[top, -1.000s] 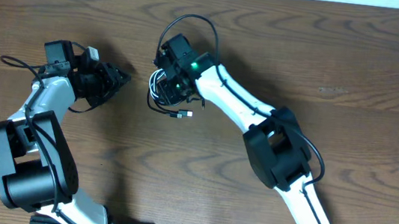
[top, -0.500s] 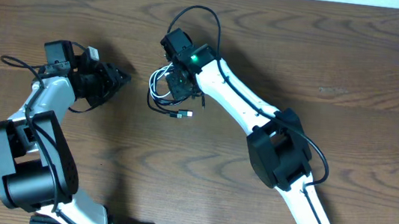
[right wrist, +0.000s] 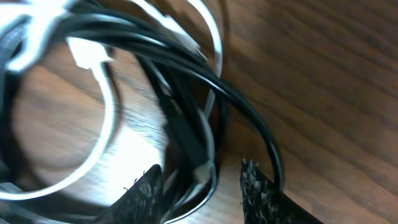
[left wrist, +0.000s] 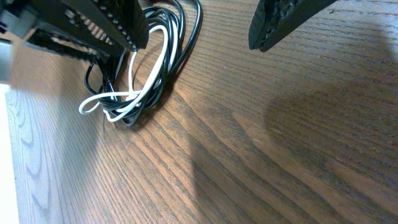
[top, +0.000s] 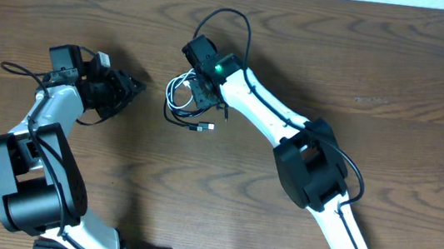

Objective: Untangle cables

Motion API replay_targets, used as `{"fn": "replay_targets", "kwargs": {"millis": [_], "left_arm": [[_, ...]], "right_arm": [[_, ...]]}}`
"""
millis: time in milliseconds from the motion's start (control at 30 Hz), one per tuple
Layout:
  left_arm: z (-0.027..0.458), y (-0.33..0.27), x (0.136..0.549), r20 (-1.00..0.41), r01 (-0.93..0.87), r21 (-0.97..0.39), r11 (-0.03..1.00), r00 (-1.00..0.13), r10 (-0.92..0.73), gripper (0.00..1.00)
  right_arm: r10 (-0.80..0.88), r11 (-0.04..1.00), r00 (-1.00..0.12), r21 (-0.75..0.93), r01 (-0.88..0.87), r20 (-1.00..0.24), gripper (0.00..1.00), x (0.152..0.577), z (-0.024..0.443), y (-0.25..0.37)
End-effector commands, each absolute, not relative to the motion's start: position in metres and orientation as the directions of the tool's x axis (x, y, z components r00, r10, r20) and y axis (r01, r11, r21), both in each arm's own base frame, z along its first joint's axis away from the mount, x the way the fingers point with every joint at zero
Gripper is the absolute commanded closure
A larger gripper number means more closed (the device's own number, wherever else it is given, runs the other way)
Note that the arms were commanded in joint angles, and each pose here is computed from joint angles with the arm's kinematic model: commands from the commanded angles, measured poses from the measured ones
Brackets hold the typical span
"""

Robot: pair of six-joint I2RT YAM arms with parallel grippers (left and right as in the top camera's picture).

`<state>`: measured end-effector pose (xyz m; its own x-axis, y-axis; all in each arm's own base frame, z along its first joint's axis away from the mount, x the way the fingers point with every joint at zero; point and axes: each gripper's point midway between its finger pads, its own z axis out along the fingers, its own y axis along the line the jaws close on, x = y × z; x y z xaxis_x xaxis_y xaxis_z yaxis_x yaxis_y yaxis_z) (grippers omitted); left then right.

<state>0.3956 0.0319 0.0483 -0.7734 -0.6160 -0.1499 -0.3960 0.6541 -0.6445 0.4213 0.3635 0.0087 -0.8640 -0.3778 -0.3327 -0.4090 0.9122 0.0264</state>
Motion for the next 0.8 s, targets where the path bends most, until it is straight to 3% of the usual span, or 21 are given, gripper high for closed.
{"fn": "replay_targets", "kwargs": {"millis": [0, 233, 333, 400, 500, 667, 767], "left_arm": [[0.054, 0.035, 0.397, -0.162, -0.401, -0.64, 0.656, -0.764, -0.625, 0.43], [0.054, 0.035, 0.397, -0.162, -0.401, -0.64, 0.656, -0.764, -0.625, 0.43], [0.054, 0.035, 0.397, -0.161, -0.401, -0.64, 0.655, -0.764, -0.625, 0.43], [0.054, 0.035, 0.397, -0.161, -0.401, -0.64, 0.655, -0.764, -0.625, 0.43], [0.053, 0.034, 0.395, -0.155, -0.405, -0.639, 0.654, -0.765, -0.625, 0.43], [0.054, 0.033, 0.395, -0.149, -0.402, -0.645, 0.65, -0.768, -0.623, 0.43], [0.057, 0.028, 0.395, -0.174, -0.348, -0.658, 0.667, -0.792, -0.585, 0.44]], "right_arm": [[-0.365, 0.924, -0.854, -0.028, -0.383, -0.37, 0.64, 0.426, 0.016, 0.356], [-0.358, 0.923, -0.844, -0.016, -0.384, -0.4, 0.62, 0.427, -0.006, 0.359], [-0.362, 0.923, -0.849, -0.022, -0.384, -0.385, 0.78, 0.425, -0.007, 0.356], [-0.359, 0.925, -0.85, -0.022, -0.38, -0.385, 0.96, 0.426, -0.007, 0.354], [-0.343, 0.93, -0.856, -0.01, -0.368, -0.386, 0.99, 0.432, -0.005, 0.349], [-0.301, 0.895, -0.885, 0.214, -0.39, -0.356, 0.99, 0.431, 0.015, 0.358], [-0.277, 0.812, -0.892, 0.411, -0.416, -0.356, 0.99, 0.438, 0.046, 0.361]]}}
